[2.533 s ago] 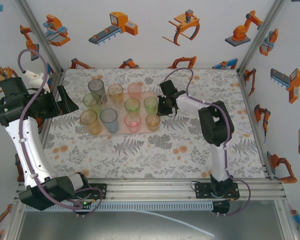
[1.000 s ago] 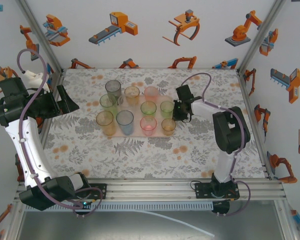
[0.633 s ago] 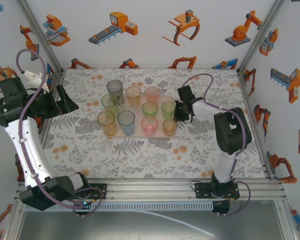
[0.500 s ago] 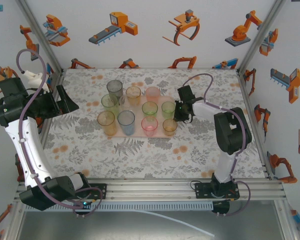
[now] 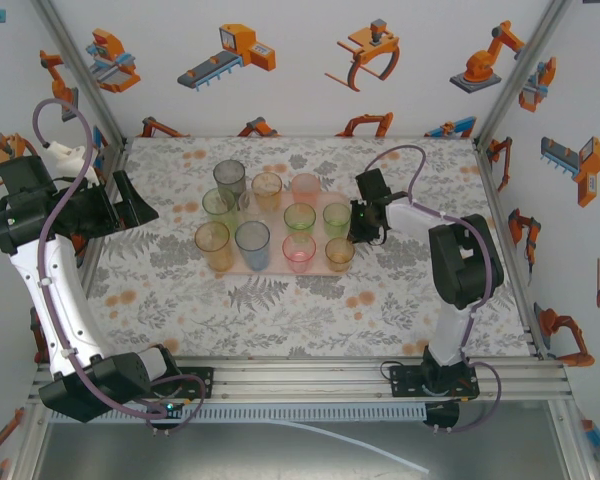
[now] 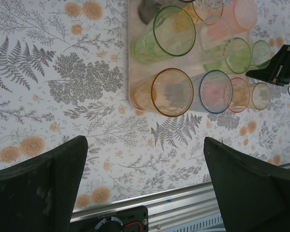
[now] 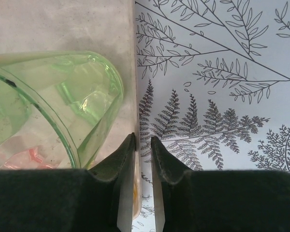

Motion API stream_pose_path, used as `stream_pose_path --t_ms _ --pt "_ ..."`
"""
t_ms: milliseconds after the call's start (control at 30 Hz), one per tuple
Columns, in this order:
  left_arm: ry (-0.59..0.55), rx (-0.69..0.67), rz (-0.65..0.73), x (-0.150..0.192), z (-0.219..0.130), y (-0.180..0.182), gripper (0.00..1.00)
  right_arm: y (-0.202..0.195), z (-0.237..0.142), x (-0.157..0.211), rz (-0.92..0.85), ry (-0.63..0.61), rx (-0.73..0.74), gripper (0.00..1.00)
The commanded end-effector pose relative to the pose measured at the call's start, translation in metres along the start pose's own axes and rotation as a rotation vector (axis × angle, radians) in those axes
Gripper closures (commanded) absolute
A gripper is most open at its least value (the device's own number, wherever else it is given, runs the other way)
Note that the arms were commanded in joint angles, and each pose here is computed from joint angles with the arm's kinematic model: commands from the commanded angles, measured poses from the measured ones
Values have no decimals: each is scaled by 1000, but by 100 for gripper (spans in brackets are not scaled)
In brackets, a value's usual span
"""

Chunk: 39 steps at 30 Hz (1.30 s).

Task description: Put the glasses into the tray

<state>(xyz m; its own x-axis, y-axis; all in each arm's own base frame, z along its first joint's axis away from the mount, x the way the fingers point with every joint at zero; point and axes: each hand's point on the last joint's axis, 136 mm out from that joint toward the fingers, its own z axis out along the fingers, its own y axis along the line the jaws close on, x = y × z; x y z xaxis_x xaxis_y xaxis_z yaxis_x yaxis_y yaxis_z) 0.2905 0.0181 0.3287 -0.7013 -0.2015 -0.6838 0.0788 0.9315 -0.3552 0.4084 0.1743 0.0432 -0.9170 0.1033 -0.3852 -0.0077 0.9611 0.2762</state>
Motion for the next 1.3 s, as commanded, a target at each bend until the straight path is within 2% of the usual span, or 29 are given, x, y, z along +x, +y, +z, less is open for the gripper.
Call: stream_pose_path --t_ms 0,600,733,867,933,967,1067,1100,1133,1167,1200,1267 --pt "-30 16 8 -5 -7 -6 3 -13 -20 -9 -5 -22 46 77" --pt "-31 1 22 -3 -7 -5 3 -32 -60 -18 55 -97 50 74" --pt "-36 -30 18 -6 -7 0 3 -45 -87 -32 91 -182 44 72" --pt "-68 -101 -2 -12 -3 14 3 -56 -133 -54 126 -336 -5 69" --pt "-95 -137 -16 -15 0 22 3 -61 -162 -66 135 -441 -29 63" --pt "-110 -168 -35 -16 1 29 3 -64 -176 -71 136 -498 -30 55" --pt "-137 -219 -75 -16 8 44 3 -79 -208 -83 134 -624 -1 41" --pt "-147 -239 -97 -16 12 51 3 -84 -217 -86 125 -661 21 27" --pt "-159 -249 -113 -15 15 55 3 -88 -222 -88 123 -681 41 21" --pt "-176 -255 -125 -13 20 60 3 -92 -228 -89 114 -699 64 5" --pt "-194 -258 -138 -12 25 64 3 -94 -233 -91 94 -718 79 1" --pt "-247 -264 -158 -9 33 71 3 -98 -234 -95 38 -749 117 1"
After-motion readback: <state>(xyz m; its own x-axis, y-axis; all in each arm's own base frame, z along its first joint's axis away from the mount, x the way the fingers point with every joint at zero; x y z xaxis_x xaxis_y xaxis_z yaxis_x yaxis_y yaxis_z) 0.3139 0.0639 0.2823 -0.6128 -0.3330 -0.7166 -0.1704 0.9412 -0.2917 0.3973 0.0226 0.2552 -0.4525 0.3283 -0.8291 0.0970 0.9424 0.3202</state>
